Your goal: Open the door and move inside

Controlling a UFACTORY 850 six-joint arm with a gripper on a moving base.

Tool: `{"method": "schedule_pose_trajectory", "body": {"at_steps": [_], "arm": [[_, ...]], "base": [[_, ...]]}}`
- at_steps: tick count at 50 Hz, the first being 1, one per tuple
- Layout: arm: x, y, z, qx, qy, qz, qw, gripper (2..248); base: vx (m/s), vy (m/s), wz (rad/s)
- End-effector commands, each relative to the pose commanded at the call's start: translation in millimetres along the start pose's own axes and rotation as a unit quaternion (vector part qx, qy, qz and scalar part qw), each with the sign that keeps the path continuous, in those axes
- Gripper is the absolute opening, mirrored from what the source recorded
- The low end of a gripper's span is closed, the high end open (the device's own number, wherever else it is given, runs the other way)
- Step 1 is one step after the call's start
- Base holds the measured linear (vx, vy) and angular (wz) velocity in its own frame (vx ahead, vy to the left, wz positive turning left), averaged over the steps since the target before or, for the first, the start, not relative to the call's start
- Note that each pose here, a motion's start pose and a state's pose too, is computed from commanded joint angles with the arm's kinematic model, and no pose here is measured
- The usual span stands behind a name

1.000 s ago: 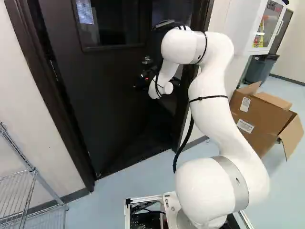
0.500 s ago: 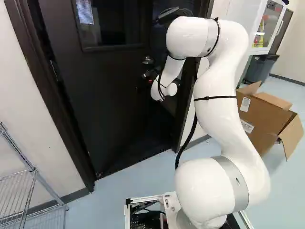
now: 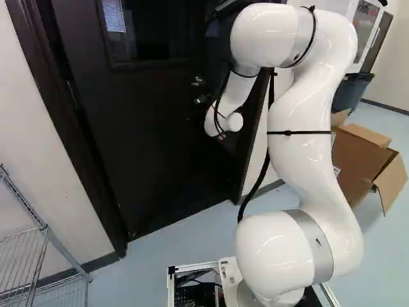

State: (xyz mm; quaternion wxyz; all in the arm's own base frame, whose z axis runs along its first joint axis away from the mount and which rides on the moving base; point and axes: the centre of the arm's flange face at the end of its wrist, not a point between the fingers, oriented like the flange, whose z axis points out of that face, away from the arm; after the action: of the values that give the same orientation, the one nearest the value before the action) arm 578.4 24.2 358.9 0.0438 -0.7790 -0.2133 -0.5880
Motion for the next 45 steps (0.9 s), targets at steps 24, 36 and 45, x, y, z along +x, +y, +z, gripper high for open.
{"method": "schedule_pose_trajectory", "body": {"at_steps": [24, 36, 45], "arm": [[-10.7, 1.2, -51, -0.050, -0.024, 0.046, 0.9974, 247], [-16.6, 0.8, -76, -0.076, -0.034, 0.068, 0.9942, 247], [-20.5, -1.9, -94, -0.090, -0.040, 0.081, 0.9919, 247]], "base": [[0.000, 0.000, 0.000], [0.000, 0.000, 0.000], [0.000, 0.000, 0.000]]}}
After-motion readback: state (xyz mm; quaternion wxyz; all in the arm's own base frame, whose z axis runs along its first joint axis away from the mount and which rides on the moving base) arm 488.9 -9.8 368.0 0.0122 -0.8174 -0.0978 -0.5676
